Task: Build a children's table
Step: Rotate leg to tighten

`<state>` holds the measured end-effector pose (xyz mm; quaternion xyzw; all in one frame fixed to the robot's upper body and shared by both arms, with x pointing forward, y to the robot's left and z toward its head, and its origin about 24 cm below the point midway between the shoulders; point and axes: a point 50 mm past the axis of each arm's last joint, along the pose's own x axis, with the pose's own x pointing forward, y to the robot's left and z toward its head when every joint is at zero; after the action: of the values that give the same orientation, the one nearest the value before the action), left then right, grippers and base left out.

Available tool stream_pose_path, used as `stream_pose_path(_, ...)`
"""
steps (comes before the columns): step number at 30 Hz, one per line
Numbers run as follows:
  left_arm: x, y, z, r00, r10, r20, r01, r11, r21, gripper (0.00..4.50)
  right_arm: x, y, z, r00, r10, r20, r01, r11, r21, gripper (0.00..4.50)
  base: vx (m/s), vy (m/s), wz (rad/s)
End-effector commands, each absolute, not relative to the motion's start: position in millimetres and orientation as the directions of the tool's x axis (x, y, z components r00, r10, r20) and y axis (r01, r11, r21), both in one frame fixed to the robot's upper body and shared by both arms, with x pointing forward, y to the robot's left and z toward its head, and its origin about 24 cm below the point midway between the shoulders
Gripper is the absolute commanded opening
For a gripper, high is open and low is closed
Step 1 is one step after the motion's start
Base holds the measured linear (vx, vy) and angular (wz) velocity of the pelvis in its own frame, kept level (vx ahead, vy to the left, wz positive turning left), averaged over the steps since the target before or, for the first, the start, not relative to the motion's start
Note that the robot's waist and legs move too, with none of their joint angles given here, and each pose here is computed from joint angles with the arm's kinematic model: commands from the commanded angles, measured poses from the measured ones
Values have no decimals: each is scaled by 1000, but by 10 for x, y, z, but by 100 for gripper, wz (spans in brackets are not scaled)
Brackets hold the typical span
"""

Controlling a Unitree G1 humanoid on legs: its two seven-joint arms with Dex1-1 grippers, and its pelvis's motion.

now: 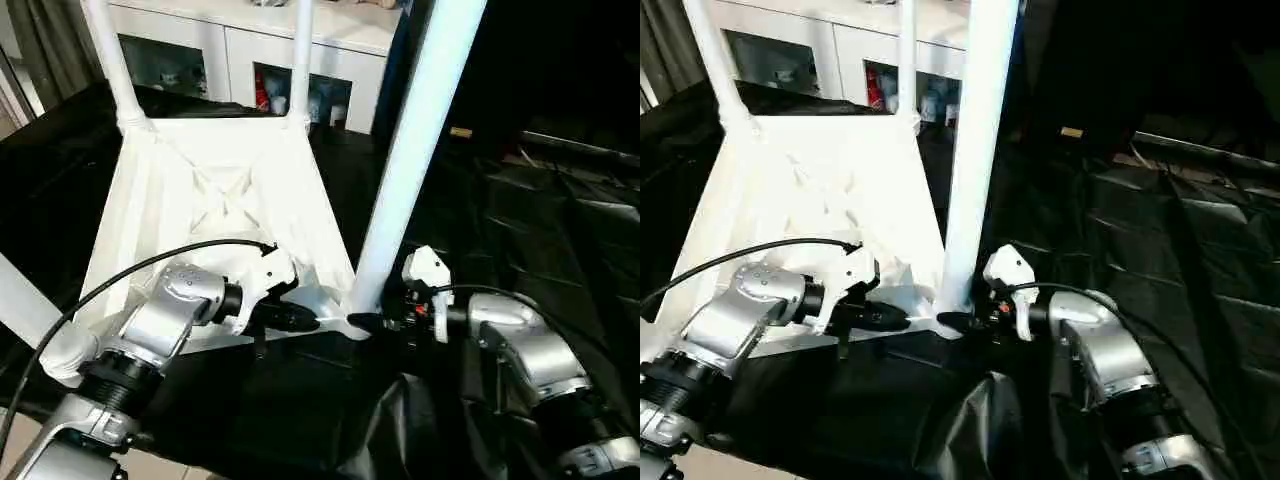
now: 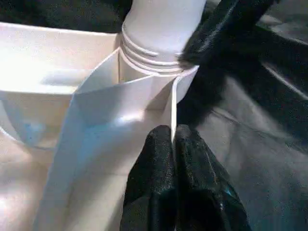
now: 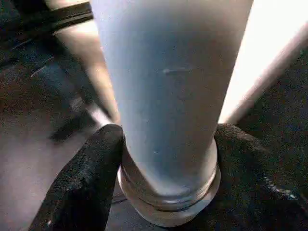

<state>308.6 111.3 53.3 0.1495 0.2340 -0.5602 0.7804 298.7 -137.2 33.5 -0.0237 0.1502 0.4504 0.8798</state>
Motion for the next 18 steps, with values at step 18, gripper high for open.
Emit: stream_pose_path(18, 3240, 703, 477, 424, -751, -507, 882, 470, 41, 0, 3030, -1044, 386, 666, 722, -187, -706, 691, 156, 341, 0, 0, 0)
